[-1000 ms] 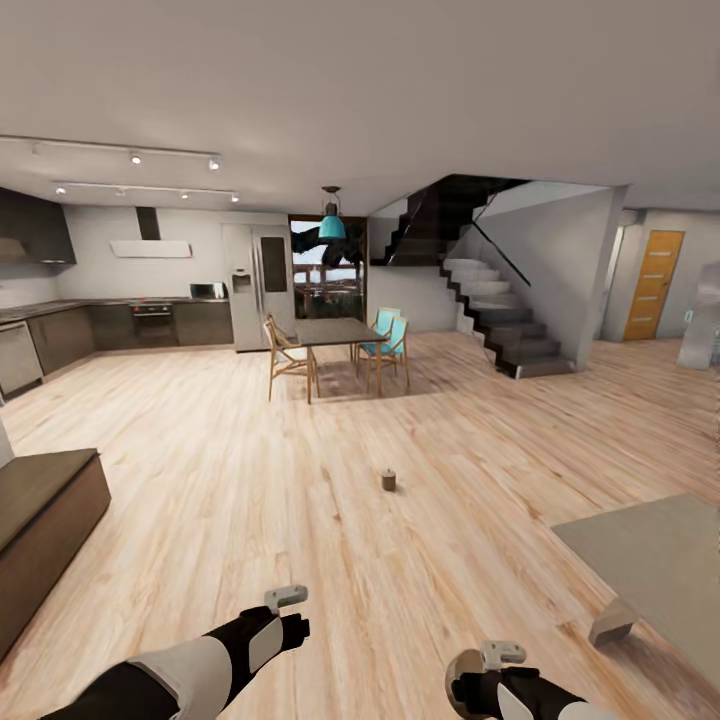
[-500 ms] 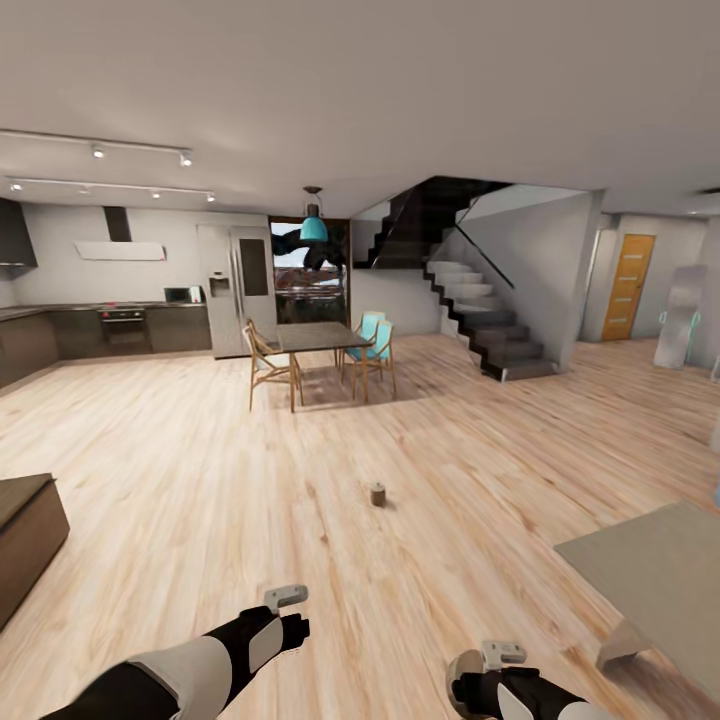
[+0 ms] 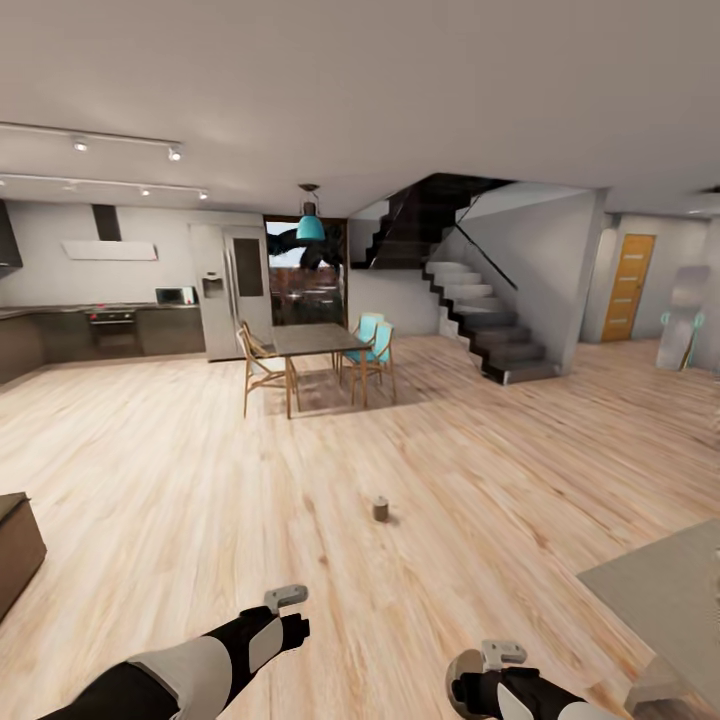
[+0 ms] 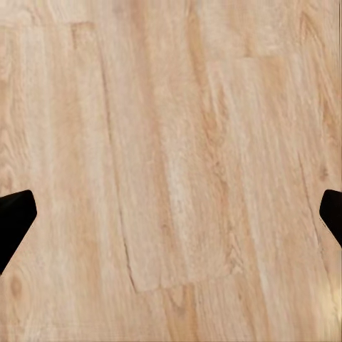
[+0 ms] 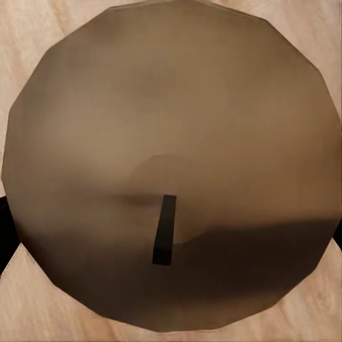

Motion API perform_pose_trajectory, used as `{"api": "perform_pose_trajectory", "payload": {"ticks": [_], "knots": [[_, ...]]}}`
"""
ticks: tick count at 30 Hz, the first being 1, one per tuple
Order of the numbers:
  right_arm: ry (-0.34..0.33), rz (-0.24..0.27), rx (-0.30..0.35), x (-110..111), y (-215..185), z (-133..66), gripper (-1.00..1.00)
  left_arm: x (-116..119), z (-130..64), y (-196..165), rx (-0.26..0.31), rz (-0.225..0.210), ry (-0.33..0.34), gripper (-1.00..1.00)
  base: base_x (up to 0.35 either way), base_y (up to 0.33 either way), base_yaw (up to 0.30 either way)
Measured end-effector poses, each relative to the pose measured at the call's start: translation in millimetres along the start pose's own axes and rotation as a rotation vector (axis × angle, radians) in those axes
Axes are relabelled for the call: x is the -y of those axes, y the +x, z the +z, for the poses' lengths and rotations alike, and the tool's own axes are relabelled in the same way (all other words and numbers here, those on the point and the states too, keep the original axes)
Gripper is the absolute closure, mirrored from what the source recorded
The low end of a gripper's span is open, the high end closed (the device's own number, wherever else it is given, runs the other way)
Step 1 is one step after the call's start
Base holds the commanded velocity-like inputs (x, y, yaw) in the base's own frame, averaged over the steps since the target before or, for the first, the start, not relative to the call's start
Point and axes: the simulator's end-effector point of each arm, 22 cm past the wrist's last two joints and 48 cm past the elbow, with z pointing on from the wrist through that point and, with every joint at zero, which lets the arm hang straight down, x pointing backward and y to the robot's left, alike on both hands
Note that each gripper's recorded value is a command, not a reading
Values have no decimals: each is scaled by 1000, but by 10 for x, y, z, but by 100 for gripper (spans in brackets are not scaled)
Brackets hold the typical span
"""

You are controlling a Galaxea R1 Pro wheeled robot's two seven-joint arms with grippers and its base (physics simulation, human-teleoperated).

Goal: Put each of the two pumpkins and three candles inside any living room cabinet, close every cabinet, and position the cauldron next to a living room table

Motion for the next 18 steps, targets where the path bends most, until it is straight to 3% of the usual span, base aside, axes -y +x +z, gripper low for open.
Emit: {"api": "perform_pose_trajectory", "payload": {"ticks": [12, 18], "knots": [[0, 0, 4, 0, -18, -11, 100, 6, -14, -17, 4, 0, 1, -100, 332, 73, -230], [0, 0, 5, -2, -23, -14, 100, 13, -18, -20, 5, 0, 2, -100, 332, 73, -72]]}}
